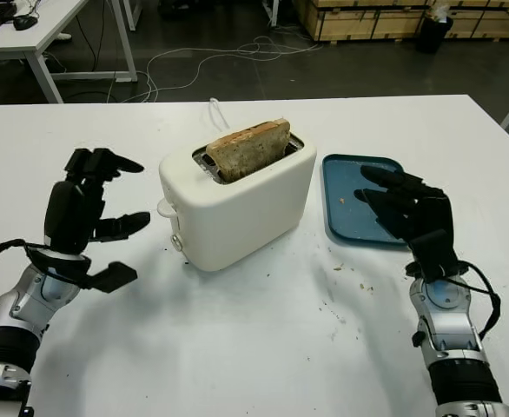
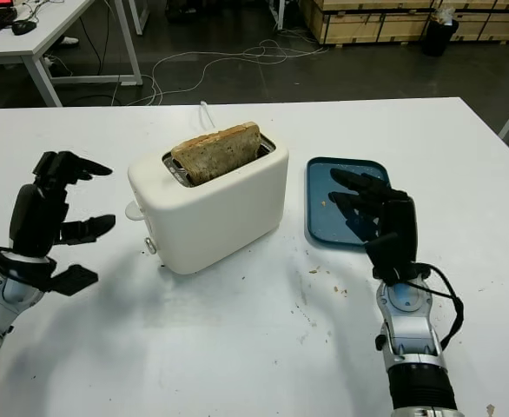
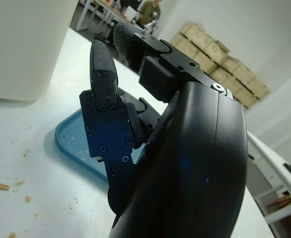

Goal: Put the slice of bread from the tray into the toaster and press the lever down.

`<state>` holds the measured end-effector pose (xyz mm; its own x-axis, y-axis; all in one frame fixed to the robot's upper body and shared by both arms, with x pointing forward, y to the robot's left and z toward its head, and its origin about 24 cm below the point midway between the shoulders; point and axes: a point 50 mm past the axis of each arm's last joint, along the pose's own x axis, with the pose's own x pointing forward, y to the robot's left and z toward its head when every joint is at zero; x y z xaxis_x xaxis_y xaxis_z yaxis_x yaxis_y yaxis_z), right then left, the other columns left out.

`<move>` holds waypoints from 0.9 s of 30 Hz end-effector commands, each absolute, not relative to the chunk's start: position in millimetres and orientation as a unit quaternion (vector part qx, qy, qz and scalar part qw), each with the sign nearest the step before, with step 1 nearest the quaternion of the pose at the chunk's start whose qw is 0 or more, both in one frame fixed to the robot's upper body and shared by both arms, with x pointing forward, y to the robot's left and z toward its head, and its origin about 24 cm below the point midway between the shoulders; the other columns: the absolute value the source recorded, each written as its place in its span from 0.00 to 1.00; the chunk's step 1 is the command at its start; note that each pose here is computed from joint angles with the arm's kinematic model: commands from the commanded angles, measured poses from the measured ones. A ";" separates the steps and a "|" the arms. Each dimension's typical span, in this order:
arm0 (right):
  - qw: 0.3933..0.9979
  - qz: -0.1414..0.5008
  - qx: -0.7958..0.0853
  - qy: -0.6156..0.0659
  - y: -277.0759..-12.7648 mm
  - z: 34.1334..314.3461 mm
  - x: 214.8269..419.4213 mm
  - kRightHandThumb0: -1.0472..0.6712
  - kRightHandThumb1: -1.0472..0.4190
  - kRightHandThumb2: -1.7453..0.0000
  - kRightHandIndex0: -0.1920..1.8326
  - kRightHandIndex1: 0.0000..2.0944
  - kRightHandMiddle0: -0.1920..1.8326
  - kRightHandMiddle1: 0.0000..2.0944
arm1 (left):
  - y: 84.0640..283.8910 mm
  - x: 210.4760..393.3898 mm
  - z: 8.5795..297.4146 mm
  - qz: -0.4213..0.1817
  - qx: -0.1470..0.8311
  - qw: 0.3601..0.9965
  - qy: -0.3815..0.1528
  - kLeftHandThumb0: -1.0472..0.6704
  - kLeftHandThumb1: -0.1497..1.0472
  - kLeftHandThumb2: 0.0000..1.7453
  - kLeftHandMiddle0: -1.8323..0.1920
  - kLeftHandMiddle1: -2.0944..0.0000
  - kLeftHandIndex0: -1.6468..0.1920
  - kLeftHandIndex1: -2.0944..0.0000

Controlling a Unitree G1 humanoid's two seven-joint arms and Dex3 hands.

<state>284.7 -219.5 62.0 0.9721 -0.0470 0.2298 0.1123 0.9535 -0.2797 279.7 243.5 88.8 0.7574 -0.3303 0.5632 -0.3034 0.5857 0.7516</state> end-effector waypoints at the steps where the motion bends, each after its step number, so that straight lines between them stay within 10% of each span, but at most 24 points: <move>1: 0.980 -0.033 -0.152 -0.127 -216.9 66.4 287.5 0.37 0.09 0.89 0.61 0.10 0.59 0.00 | 240.8 280.0 93.8 -0.028 0.459 0.803 -0.380 0.05 0.89 0.46 0.88 0.17 0.90 0.35; 15: 0.979 -0.032 -0.162 -0.118 -217.9 64.5 289.9 0.37 0.09 0.90 0.62 0.09 0.59 0.00 | 235.3 268.9 74.4 -0.071 0.494 0.744 -0.444 0.12 0.89 0.48 0.89 0.17 0.89 0.67; 27: 0.979 -0.032 -0.161 -0.118 -218.7 63.8 290.6 0.36 0.09 0.89 0.61 0.08 0.58 0.00 | 240.1 267.9 69.8 -0.075 0.507 0.738 -0.439 0.12 0.89 0.50 0.89 0.17 0.87 0.67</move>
